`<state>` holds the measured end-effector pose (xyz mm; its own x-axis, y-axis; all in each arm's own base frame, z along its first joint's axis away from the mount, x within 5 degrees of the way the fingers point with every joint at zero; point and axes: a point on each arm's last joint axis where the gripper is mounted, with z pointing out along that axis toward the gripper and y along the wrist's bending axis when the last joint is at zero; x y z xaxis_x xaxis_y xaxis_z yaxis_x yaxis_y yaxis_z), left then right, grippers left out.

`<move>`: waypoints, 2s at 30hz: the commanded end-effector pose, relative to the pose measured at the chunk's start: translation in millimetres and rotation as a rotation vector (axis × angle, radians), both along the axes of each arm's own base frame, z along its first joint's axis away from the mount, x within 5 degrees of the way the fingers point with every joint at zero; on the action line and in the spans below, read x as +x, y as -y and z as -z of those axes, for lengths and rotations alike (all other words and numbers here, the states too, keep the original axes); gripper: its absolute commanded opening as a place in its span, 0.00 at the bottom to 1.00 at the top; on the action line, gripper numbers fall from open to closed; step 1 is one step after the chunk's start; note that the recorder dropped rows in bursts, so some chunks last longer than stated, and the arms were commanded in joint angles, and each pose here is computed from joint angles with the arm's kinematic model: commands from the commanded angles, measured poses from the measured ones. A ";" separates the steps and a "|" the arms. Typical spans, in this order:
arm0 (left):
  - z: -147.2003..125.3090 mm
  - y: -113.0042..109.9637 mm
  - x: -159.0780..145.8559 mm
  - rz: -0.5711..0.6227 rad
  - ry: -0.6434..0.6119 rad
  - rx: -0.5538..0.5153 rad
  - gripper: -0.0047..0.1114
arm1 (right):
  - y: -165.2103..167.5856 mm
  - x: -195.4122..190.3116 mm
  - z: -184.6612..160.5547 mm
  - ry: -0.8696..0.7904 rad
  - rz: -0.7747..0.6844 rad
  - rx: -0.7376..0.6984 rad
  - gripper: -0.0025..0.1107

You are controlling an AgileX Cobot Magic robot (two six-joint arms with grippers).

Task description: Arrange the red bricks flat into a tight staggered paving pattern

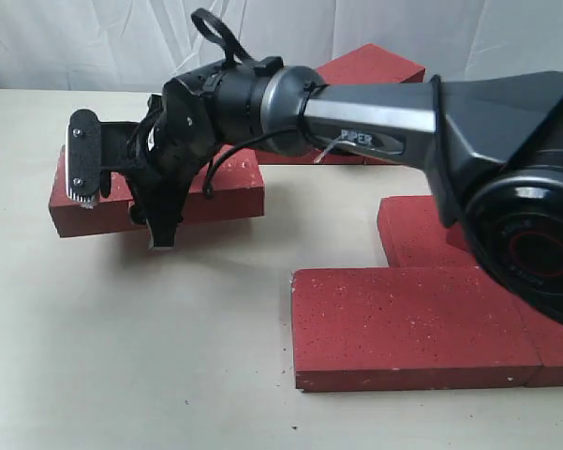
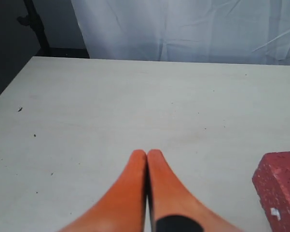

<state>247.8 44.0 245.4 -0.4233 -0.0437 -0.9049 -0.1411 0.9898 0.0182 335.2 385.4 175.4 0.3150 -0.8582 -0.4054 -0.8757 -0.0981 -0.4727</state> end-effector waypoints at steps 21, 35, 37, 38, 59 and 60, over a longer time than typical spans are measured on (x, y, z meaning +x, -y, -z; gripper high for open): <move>-1.5 -0.3 -0.8 -0.012 0.020 -0.024 0.04 | 6.4 3.7 -18.9 -0.060 0.110 0.011 0.69; 42.2 -1.4 19.8 -0.001 -0.065 -0.075 0.04 | 151.6 66.1 -52.5 -0.513 0.674 -0.005 0.03; 51.1 -2.6 25.7 -0.004 -0.103 -0.083 0.04 | 160.1 67.9 -46.8 -0.590 0.694 -0.008 0.03; 56.6 -3.3 29.0 -0.004 -0.126 -0.085 0.04 | 162.5 68.8 -43.6 -0.606 0.697 -0.014 0.03; 96.9 21.9 77.0 0.076 -0.381 -0.069 0.04 | 170.6 76.4 15.6 -0.438 0.664 -0.025 0.03; 97.1 21.9 76.7 0.075 -0.384 -0.069 0.04 | 170.7 77.9 15.2 -0.417 0.653 -0.023 0.03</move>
<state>323.7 24.3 147.9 -0.7308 -0.0553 -0.6803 -0.0663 0.9978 -0.0099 408.5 217.5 160.9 -0.4561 -0.8223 -0.3403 -0.8622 0.5030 -0.0597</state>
